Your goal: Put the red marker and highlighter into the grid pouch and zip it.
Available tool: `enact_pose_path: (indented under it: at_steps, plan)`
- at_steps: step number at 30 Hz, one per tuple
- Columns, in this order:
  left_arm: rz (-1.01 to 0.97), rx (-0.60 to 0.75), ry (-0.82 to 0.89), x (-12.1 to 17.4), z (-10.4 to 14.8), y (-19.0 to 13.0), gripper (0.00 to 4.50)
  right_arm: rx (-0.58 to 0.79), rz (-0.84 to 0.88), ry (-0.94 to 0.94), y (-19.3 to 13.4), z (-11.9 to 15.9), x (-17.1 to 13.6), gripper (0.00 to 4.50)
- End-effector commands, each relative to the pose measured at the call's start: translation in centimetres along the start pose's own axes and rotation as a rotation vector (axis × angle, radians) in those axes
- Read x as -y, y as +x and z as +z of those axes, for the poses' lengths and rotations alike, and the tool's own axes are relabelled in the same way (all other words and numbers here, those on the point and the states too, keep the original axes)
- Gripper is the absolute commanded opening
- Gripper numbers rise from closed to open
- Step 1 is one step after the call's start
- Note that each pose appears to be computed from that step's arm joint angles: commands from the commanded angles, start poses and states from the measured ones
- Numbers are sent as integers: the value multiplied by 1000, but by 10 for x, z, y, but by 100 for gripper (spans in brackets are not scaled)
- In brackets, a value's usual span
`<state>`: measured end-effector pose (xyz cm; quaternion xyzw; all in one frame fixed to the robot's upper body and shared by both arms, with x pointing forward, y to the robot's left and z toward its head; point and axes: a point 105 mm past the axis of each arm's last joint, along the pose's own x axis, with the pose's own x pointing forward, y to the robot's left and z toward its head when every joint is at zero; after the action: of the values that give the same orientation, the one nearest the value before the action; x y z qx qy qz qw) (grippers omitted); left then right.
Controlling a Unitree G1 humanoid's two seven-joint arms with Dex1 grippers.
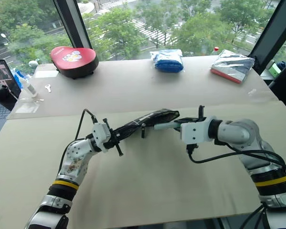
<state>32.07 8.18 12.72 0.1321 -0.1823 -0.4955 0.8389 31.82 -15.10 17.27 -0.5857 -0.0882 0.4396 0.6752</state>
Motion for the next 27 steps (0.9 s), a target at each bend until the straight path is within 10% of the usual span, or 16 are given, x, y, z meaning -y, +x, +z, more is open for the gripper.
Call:
enact_pose_path:
  at_steps: [1, 27]
  plan:
    - [-15, 38, 33, 0, 10, 5, 0, 29, -41, -74, 8, 10, 17, 50]
    - [-18, 32, 41, -1, 10, 3, 0, -41, -73, -84, -19, -19, 38, 50]
